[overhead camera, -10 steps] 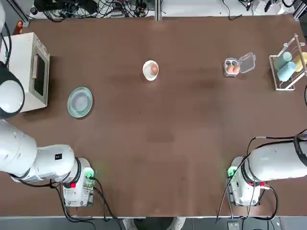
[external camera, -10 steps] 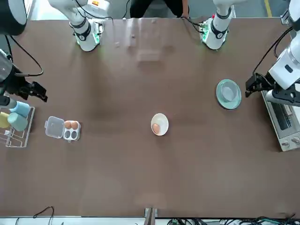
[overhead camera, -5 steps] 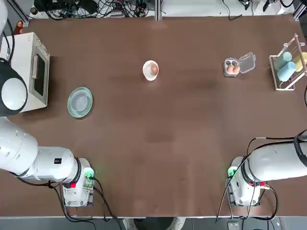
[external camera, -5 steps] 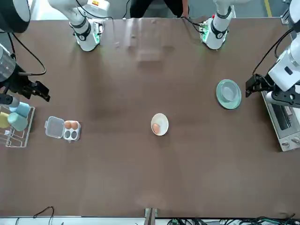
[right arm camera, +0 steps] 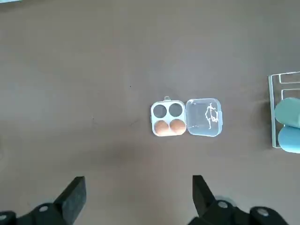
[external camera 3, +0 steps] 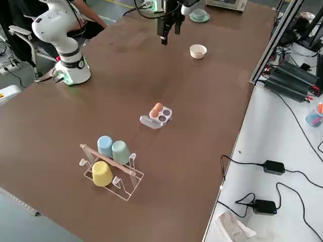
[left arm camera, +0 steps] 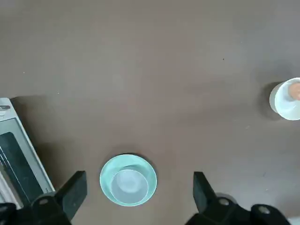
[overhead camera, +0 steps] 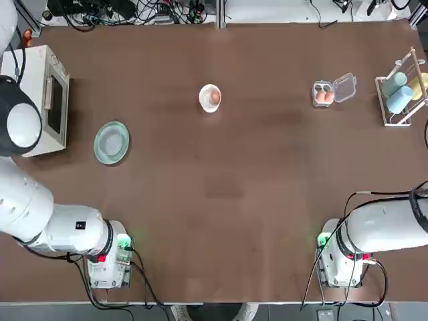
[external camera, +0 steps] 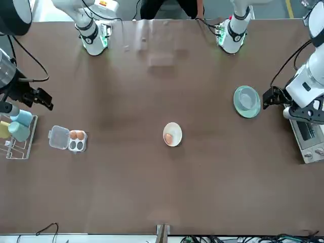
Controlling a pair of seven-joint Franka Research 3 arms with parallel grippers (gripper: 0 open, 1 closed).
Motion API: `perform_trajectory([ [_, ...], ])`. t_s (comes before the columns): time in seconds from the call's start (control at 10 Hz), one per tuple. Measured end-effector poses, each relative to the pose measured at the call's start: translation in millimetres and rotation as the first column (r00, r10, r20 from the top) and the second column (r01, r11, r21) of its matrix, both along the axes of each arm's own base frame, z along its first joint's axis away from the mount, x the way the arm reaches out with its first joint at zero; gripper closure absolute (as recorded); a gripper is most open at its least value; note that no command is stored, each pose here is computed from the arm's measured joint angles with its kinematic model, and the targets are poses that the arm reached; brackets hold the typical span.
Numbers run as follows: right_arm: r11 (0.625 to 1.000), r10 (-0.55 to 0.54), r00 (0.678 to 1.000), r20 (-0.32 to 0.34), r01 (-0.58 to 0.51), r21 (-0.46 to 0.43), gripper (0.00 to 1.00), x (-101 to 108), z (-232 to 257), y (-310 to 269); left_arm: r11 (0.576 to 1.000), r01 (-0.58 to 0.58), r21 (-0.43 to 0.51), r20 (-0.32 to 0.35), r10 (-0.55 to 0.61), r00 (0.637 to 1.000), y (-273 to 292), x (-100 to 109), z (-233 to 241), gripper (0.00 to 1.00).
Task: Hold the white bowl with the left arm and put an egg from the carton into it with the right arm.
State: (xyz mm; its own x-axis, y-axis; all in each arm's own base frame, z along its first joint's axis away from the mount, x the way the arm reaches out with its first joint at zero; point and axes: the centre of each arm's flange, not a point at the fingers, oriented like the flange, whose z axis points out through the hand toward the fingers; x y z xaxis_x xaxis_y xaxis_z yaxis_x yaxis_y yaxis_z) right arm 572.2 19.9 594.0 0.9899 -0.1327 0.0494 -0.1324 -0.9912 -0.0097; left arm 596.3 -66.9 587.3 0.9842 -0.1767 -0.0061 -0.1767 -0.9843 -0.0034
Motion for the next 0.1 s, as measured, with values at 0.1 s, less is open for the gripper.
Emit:
perform_trajectory([
  [0.1,1.0,0.0,1.0,0.0,0.0,0.0,0.0,0.0,0.0,0.0,1.0,-0.002,0.0,0.0,0.002,1.0,0.8,0.2,0.0,0.0],
])
